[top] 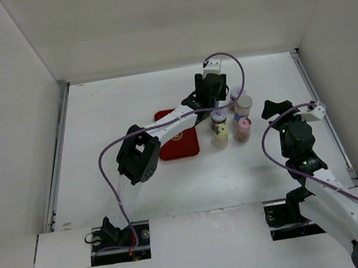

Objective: Organize the condiment bottles

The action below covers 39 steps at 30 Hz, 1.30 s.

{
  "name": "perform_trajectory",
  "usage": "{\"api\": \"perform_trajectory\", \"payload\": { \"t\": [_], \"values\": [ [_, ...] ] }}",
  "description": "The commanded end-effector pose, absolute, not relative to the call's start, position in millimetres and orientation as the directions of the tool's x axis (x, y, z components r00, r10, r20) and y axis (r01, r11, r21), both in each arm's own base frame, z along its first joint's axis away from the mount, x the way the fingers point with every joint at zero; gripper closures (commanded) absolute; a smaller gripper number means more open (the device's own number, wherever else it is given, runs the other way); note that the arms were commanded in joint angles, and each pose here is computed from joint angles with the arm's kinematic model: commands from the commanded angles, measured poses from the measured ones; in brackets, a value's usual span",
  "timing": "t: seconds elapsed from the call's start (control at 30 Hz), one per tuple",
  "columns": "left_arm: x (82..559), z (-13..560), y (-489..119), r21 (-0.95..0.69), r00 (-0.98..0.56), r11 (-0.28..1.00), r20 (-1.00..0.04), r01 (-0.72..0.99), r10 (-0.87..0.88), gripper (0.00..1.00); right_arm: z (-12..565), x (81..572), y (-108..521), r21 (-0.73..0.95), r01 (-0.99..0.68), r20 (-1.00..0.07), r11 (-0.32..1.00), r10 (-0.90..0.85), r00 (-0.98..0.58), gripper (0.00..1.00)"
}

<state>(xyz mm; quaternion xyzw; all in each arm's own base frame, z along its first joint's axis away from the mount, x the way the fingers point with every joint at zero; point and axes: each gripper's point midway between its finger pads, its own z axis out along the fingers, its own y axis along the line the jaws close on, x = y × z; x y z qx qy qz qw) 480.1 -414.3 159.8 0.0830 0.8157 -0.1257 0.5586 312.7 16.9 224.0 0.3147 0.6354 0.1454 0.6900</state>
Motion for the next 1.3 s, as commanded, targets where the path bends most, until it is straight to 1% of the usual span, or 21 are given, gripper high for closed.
{"api": "perform_trajectory", "payload": {
  "t": [0.0,0.07,0.13,0.27,0.37,0.47,0.57,0.8,1.0,1.27],
  "values": [
    [486.2,201.9,-417.0,-0.145,-0.3,0.948,-0.952,0.283,-0.056,0.53,244.8,313.7,18.1,0.654,0.142,-0.754,0.743,0.625,0.203,0.2],
    [486.8,222.9,-414.4,-0.164,-0.268,0.946,-0.96,0.28,-0.087,0.56,245.6,313.8,18.9,0.655,0.138,-0.753,0.743,0.626,0.203,0.2],
    [486.4,257.4,-407.3,-0.187,-0.213,0.943,-0.968,0.277,-0.13,0.58,244.7,314.2,18.8,0.655,0.139,-0.753,0.742,0.627,0.201,0.2],
    [482.2,313.2,-381.4,-0.203,-0.117,0.944,-0.977,0.26,-0.178,0.58,244.1,315.9,20.1,0.65,0.142,-0.758,0.747,0.623,0.194,0.2],
    [480.1,329.1,-348.4,-0.198,-0.089,0.957,-0.979,0.212,-0.183,0.58,244.3,316.4,20.7,0.65,0.141,-0.758,0.747,0.623,0.193,0.2],
    [475.2,320.7,-309.1,-0.2,-0.087,0.969,-0.978,0.144,-0.189,0.58,246.1,316.5,21.5,0.649,0.135,-0.759,0.749,0.622,0.194,0.2],
    [466.8,298.6,-274.0,-0.192,-0.102,0.979,-0.977,0.073,-0.184,0.58,246.4,317.0,22.1,0.649,0.134,-0.759,0.749,0.622,0.193,0.19],
    [459.7,257.3,-212.8,-0.213,-0.131,0.976,-0.967,-0.048,-0.218,0.58,247.3,317.8,25.4,0.648,0.122,-0.759,0.752,0.625,0.183,0.19],
    [463.4,240.4,-197.9,-0.211,-0.155,0.975,-0.963,-0.073,-0.22,0.58,247.9,317.1,25.9,0.647,0.118,-0.76,0.754,0.623,0.183,0.19],
    [462.9,213.6,-199.5,-0.206,-0.191,0.976,-0.958,-0.071,-0.216,0.55,246.0,319.0,28.9,0.641,0.117,-0.766,0.759,0.621,0.168,0.19]
  ]
}}
